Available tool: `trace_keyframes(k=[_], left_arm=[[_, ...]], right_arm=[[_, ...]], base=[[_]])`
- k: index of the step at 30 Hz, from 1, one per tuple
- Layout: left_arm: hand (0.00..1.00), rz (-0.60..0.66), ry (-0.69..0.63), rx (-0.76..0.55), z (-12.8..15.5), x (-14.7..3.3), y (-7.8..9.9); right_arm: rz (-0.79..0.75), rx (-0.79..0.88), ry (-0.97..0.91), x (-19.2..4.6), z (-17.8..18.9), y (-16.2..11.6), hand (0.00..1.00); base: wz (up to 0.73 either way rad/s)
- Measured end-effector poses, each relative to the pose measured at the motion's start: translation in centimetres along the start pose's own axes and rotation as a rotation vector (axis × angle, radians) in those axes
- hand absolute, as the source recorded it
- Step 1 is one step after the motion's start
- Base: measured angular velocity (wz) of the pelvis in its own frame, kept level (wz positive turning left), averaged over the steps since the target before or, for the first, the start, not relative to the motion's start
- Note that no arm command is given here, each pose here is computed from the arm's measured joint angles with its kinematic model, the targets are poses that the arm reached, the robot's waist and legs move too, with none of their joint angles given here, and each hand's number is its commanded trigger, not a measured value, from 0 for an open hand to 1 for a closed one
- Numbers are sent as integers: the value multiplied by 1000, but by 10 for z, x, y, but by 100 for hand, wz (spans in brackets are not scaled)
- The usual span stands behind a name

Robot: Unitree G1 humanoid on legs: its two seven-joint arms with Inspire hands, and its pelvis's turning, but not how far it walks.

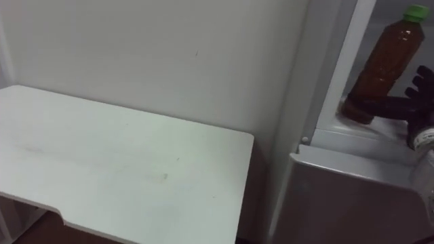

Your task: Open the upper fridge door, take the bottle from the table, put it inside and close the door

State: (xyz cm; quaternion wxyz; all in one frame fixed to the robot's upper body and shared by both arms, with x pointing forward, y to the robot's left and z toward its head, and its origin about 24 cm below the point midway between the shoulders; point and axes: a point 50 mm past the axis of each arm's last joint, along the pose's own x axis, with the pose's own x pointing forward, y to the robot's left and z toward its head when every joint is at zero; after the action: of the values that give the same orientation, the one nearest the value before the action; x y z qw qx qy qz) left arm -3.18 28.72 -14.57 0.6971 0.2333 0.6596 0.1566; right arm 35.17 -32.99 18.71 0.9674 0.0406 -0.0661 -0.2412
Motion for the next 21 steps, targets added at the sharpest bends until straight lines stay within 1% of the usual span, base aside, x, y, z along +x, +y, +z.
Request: trace_keyframes(k=[6, 15, 18, 21], left_arm=[[0, -5, -10, -6, 5, 0, -2], [0, 0, -7, -20, 5, 0, -1], [0, 3, -5, -27, 5, 0, -2], [0, 10, -5, -39, 5, 1, 0]], right_arm=[[-19, 40, -28, -7, 2, -5, 0], [35, 65, -72, -16, 9, 6, 0], [22, 86, -120, -19, 20, 7, 0], [42, 52, -204, -33, 30, 9, 0]], base=[[-3], [-7], [-6], [-3]])
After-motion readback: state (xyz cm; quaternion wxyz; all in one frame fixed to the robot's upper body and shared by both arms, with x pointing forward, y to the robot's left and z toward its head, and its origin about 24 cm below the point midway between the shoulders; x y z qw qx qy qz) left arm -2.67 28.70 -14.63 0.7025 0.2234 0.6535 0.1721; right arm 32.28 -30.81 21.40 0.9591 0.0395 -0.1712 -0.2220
